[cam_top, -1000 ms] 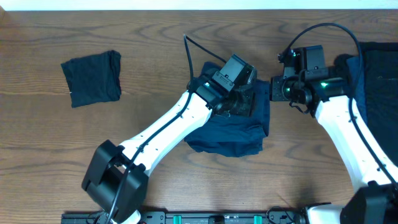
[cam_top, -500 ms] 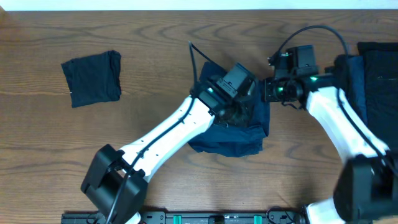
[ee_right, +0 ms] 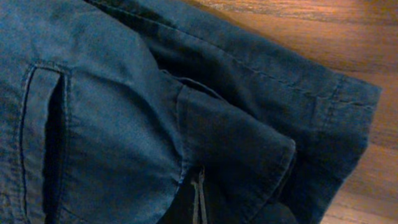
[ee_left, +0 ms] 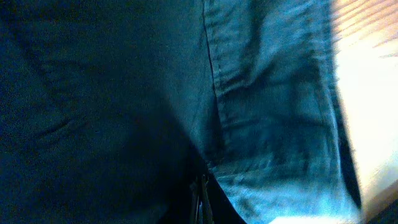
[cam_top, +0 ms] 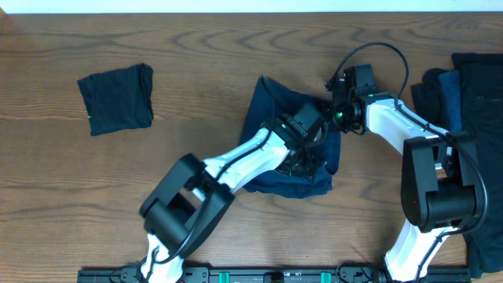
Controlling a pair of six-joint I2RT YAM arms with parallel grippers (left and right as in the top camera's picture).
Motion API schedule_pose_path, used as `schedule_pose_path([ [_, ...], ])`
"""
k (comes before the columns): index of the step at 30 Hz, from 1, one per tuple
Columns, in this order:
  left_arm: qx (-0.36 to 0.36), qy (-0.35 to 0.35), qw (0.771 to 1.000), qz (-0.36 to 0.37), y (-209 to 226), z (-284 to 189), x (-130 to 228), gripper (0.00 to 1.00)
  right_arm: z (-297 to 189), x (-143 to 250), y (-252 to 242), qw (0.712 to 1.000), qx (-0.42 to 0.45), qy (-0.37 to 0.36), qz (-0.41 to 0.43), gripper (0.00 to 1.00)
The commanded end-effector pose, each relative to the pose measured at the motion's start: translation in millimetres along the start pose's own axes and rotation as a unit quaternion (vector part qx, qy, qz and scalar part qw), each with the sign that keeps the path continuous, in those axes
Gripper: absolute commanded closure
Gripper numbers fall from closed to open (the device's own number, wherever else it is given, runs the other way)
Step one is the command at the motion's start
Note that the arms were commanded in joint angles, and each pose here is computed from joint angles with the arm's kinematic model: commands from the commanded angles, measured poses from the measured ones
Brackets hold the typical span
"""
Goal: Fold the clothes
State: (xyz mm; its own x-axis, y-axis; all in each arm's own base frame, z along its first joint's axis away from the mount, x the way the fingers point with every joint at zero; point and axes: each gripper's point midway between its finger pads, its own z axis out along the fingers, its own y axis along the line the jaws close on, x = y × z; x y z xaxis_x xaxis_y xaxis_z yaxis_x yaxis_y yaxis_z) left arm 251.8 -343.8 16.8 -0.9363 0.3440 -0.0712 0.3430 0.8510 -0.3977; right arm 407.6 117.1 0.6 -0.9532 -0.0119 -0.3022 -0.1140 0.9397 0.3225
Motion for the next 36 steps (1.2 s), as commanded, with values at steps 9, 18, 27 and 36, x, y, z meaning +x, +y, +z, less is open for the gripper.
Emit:
schedule_pose_path([
  [9, 0.015, 0.032, 0.999, 0.041, 1.0, 10.3, 12.6, 0.94, -9.5, -7.1, 2.7, 1.000, -0.006, -0.006, -0.006, 0.99],
  [18, -0.011, -0.089, 0.993, 0.079, -12.3, -71.1, -17.5, 0.94, -120.0, -12.9, 66.9, 0.993, -0.108, -0.044, -0.024, 0.99],
  [27, -0.109, -0.116, 0.987, -0.030, 62.9, -125.6, -19.8, 0.94, -135.8, 47.9, 68.7, 0.994, -0.097, 0.055, 0.011, 0.99],
  [36, -0.125, -0.120, 0.979, -0.105, 119.2, -132.0, -34.2, 0.94, -95.3, 106.4, 53.1, 0.988, -0.093, 0.118, 0.031, 0.99],
])
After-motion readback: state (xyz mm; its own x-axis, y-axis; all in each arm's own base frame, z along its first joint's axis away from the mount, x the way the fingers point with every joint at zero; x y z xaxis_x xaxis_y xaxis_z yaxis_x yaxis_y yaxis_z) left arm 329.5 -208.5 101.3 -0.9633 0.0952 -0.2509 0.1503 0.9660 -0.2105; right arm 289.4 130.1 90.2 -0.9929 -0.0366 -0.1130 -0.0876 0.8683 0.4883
